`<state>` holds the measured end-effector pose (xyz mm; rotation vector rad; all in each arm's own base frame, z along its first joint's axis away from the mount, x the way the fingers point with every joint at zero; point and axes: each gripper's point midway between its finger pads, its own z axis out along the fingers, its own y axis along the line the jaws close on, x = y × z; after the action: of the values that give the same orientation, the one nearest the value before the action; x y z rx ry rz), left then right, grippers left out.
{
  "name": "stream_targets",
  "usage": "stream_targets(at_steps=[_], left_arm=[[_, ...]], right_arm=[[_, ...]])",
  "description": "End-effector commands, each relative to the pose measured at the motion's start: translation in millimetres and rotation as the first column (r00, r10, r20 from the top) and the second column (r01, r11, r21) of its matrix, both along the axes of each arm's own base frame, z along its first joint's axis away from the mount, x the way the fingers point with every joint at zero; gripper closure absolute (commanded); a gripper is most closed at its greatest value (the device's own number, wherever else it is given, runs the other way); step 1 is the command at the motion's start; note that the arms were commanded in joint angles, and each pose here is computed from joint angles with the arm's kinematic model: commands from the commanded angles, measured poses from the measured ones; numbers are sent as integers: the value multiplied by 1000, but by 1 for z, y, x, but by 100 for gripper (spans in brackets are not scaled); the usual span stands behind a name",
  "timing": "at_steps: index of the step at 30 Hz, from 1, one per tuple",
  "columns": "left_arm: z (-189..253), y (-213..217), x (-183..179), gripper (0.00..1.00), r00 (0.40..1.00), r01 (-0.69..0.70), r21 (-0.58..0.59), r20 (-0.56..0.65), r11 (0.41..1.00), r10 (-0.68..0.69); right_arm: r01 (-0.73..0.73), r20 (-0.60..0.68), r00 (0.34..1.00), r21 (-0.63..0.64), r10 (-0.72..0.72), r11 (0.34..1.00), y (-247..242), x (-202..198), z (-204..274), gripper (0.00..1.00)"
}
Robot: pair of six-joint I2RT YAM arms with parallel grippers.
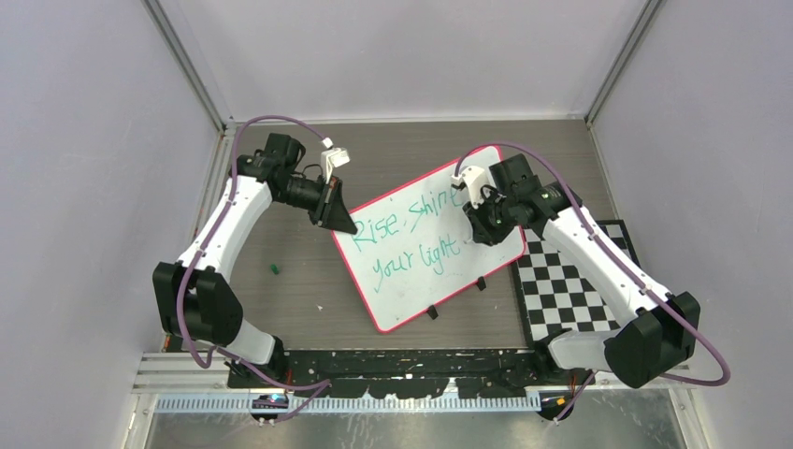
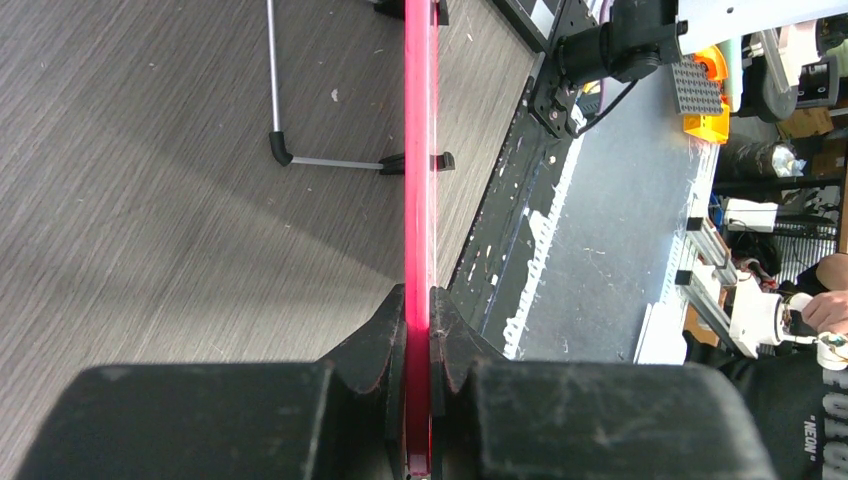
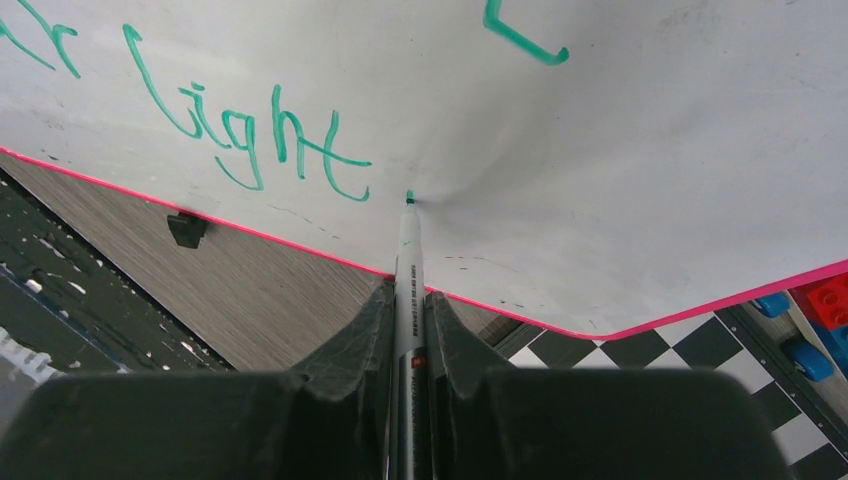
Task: Write a sentence on the whiteboard
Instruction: Write a sentence on the whiteboard, then open the whiteboard at the Whiteboard stand, then pick up the pen cap from the center of the board.
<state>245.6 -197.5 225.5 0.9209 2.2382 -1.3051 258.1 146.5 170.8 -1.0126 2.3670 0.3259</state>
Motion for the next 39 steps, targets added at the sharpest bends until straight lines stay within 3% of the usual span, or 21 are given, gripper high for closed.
stream_targets(at_steps=[1,4,9,16,20,23,28,34,39], left_arm=[[-15,-6,-8,99,999,46,49,9,998,-46],[-13,-6,-7,89,999,36,52,13,998,-37],[0,-8,-6,52,998,40,37,36,999,-41],[59,6,5,27,990,-18,-72,141,997,28],[98,55,31,24,954,-188,-176,202,966,222],[100,106,43,24,895,-340,-169,245,925,374],[29,181,46,28,838,-512,128,293,850,461],[-52,223,20,33,865,-498,401,296,769,406],[-90,240,10,34,879,-477,518,304,710,368]], right_arm=[[-46,38,998,43,44,998,8,3,25,100],[-100,27,995,83,98,991,15,-10,40,100],[-149,39,989,158,145,976,27,-22,68,100],[-155,73,987,290,140,944,51,-13,105,100],[-130,88,991,356,105,925,65,2,118,100],[-108,86,993,384,81,917,69,11,122,100],[-75,80,996,416,46,906,71,23,118,100],[-46,81,997,442,12,896,65,30,117,100],[-43,72,997,453,11,890,64,29,118,100]])
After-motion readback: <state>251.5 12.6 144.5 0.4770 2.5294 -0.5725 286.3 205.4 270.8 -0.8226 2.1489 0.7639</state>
